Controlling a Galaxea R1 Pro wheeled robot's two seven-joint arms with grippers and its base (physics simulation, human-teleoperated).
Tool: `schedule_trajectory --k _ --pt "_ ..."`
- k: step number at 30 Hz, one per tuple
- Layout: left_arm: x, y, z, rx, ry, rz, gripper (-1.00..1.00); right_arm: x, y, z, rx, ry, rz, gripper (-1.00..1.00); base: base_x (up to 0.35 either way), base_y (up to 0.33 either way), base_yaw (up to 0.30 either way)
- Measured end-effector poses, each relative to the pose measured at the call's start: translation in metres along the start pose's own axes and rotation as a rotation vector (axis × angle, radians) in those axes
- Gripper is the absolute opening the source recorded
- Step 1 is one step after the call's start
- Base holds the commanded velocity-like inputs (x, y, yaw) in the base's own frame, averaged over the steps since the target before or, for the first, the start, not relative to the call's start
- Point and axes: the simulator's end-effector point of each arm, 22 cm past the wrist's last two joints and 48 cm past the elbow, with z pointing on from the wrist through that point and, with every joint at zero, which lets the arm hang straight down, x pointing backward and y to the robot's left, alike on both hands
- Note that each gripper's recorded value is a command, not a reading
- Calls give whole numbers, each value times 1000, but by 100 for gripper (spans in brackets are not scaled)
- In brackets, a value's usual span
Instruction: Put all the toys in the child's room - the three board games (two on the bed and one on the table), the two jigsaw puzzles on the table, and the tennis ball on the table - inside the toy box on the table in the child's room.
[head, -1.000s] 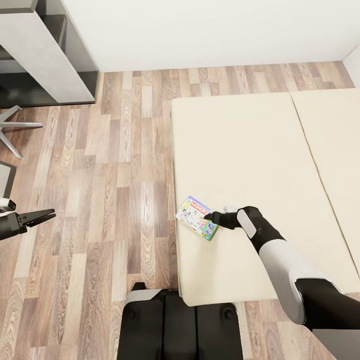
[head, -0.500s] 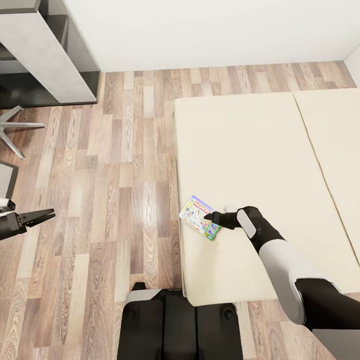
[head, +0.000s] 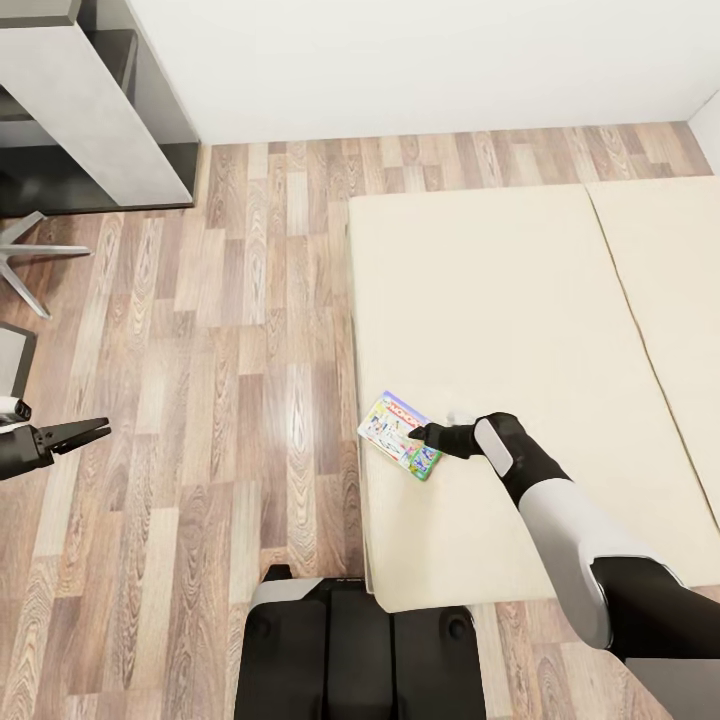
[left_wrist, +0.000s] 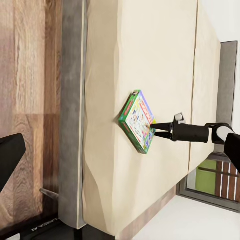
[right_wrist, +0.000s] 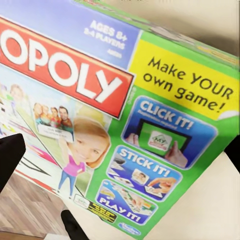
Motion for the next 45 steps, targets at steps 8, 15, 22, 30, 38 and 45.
schedule_trajectory --k 8,15,22,30,38,45 --pt "0 0 0 1 1 0 100 0 0 0 0 0 0 100 0 48 0" --pt "0 -1 0 2 1 0 100 0 -1 0 1 0 0 100 0 17 0" --pt "0 0 1 2 2 0 100 0 -1 0 1 0 0 100 0 3 0" --pt "1 0 1 -1 3 0 100 0 -1 0 2 0 0 100 -5 13 0" --pt "1 0 1 -1 2 0 100 -1 -2 0 2 -1 0 100 -19 29 0" --pt "0 0 1 -1 1 0 100 -1 -2 -1 3 -1 0 100 -2 3 0"
